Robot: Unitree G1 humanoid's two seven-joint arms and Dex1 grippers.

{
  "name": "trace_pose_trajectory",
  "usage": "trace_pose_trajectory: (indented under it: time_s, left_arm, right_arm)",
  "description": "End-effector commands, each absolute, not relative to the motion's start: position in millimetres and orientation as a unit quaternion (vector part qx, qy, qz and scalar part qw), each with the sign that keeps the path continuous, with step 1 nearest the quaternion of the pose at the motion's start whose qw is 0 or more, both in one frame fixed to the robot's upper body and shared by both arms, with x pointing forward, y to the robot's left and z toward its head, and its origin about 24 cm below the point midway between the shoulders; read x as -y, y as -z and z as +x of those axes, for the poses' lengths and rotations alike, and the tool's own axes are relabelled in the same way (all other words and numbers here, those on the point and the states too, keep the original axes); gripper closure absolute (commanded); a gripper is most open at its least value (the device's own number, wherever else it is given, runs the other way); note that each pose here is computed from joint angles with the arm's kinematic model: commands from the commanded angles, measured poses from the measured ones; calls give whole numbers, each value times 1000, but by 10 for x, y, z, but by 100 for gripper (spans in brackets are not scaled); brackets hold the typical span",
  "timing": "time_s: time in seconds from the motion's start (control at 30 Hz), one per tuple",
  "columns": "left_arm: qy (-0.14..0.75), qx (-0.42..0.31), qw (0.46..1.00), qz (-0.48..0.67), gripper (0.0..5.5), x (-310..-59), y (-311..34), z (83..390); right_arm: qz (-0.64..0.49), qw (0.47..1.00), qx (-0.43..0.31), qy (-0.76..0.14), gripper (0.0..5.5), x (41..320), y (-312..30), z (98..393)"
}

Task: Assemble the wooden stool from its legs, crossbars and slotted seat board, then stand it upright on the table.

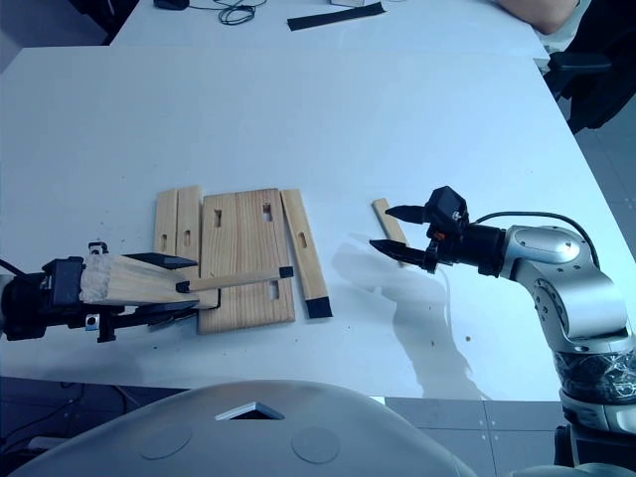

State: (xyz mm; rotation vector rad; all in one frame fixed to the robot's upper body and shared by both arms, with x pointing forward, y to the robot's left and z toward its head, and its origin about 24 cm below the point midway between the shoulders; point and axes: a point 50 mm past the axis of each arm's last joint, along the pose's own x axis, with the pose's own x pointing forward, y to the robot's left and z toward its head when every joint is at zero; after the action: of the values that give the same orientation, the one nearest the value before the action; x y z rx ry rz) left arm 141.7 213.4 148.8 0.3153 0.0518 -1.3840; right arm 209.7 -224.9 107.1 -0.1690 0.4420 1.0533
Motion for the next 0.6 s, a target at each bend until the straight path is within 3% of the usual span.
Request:
trace_pose_trajectory:
  time_s: [0.03,0.33,0.6]
  left_arm:
    - [619,-72,770,138,328,-2190,-1267,1411]
    - [604,-87,785,106,328,-2191,-1159,1627]
    - [628,-93,762,128,328,-2137,-1041,1573]
  right_arm:
    - [-90,837,-201,-501,211,2246,-1112,2128]
    - [-95,829,-202,-512,211,2213,-1120,2189]
    - [-96,825,-202,-520,211,2196,-1128,2208]
